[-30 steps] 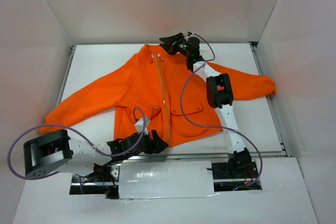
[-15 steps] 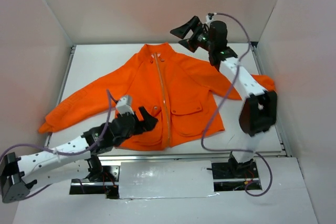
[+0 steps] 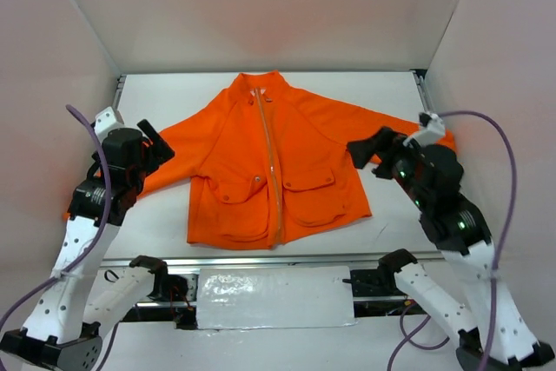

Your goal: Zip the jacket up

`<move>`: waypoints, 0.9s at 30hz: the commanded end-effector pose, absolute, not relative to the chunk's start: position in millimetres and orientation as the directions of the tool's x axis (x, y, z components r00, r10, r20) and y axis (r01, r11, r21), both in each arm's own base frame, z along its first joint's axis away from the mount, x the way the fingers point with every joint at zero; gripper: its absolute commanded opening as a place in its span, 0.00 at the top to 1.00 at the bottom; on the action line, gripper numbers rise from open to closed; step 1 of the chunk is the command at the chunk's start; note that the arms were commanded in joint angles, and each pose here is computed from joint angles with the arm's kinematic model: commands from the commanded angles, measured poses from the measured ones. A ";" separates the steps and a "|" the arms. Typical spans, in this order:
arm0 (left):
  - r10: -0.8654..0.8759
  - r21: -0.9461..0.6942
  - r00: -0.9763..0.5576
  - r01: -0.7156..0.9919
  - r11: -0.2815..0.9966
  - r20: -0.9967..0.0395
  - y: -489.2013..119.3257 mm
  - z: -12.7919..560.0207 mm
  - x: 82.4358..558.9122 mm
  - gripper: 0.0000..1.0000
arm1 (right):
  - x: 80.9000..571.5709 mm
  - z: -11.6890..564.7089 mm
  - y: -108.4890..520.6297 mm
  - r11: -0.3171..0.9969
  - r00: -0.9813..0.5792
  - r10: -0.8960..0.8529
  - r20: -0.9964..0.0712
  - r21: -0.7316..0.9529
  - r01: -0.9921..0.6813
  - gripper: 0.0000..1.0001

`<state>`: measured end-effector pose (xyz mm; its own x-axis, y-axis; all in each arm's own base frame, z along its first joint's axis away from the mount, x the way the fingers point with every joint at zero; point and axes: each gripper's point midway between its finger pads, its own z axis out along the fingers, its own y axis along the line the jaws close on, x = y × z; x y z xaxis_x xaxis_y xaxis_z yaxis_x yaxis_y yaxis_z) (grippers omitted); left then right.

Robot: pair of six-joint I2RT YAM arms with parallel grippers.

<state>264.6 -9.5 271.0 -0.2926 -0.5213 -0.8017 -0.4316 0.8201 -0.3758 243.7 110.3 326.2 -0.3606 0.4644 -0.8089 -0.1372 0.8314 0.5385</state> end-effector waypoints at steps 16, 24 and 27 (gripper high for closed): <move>-0.447 -0.309 -0.226 -0.460 0.832 -0.866 33.1 282.0 170.5 0.01 | 140.7 342.1 20.5 0.920 -0.222 0.386 -0.896 0.392 0.014 0.00; -0.417 -0.297 -0.169 -0.476 0.828 -0.893 44.3 288.1 164.5 0.01 | 143.8 335.9 23.2 0.922 -0.228 0.379 -0.897 0.388 0.006 0.00; -0.421 -0.305 -0.166 -0.467 0.830 -0.892 42.8 287.4 164.5 0.01 | 144.1 336.4 24.9 0.920 -0.230 0.381 -0.896 0.391 -0.001 0.00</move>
<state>164.1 39.1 278.2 -0.2027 -0.4373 -0.8761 -0.4725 0.8274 -0.3037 143.1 25.5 336.3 -0.2337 0.3946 -0.8887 0.0034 0.9143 0.4050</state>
